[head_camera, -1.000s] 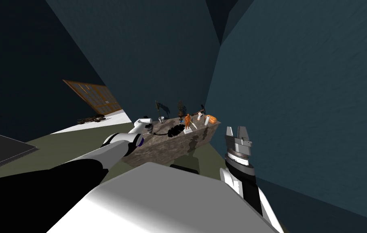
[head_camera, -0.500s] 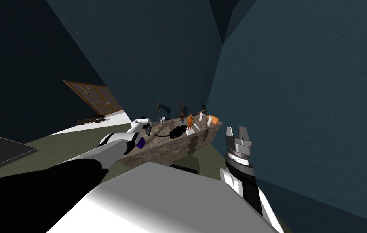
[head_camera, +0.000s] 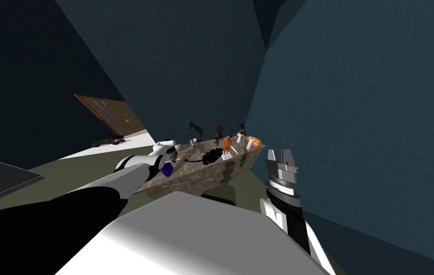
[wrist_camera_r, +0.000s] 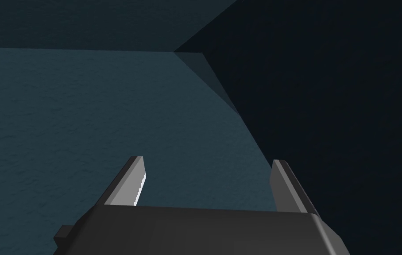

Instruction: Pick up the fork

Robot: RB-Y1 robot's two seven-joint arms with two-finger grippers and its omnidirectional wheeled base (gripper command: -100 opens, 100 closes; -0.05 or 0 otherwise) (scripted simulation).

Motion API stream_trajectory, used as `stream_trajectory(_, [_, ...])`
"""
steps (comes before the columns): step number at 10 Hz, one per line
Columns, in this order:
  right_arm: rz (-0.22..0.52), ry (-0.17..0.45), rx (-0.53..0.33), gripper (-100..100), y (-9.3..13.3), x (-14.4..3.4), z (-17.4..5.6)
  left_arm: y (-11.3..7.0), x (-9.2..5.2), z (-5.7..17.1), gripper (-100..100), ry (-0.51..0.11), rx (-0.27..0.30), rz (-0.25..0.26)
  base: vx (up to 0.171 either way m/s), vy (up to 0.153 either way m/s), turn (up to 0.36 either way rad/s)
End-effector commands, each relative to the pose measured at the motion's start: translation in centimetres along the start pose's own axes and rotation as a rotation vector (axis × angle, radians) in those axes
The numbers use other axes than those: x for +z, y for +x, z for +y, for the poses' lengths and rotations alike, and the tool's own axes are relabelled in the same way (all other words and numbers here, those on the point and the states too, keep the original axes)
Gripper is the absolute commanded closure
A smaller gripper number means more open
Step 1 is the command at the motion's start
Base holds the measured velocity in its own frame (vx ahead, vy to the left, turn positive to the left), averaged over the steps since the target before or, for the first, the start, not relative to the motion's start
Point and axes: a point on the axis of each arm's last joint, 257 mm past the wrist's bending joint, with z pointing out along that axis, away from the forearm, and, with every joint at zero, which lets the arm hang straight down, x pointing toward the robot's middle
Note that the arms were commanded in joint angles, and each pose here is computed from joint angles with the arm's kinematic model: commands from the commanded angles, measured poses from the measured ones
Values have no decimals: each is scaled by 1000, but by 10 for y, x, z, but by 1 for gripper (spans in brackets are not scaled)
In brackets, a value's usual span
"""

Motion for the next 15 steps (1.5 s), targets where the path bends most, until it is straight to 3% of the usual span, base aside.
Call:
stream_trajectory(1, [0,0,0,0,0,0,0,-1,2,5,-100,-18,-6,3,19,46,2])
stream_trajectory(2, [0,0,0,0,0,0,0,-6,3,15,-100,-53,-19,11,30,59,8])
stream_trajectory(4, [0,0,0,0,0,0,0,-5,3,14,-100,-49,-18,9,14,39,1])
stream_trajectory(5, [0,0,0,0,0,0,0,-5,3,14,0,-50,-18,10,0,0,0])
stream_trajectory(6, [0,0,0,0,0,0,0,-10,5,15,-100,-48,-43,-1,-56,60,-271])
stream_trajectory(12, [0,0,0,0,0,0,0,-21,7,18,-100,-42,-127,0,-80,68,-189])
stream_trajectory(15, [0,0,0,0,0,0,0,-35,11,25,-100,-45,-193,-24,-75,54,-247])
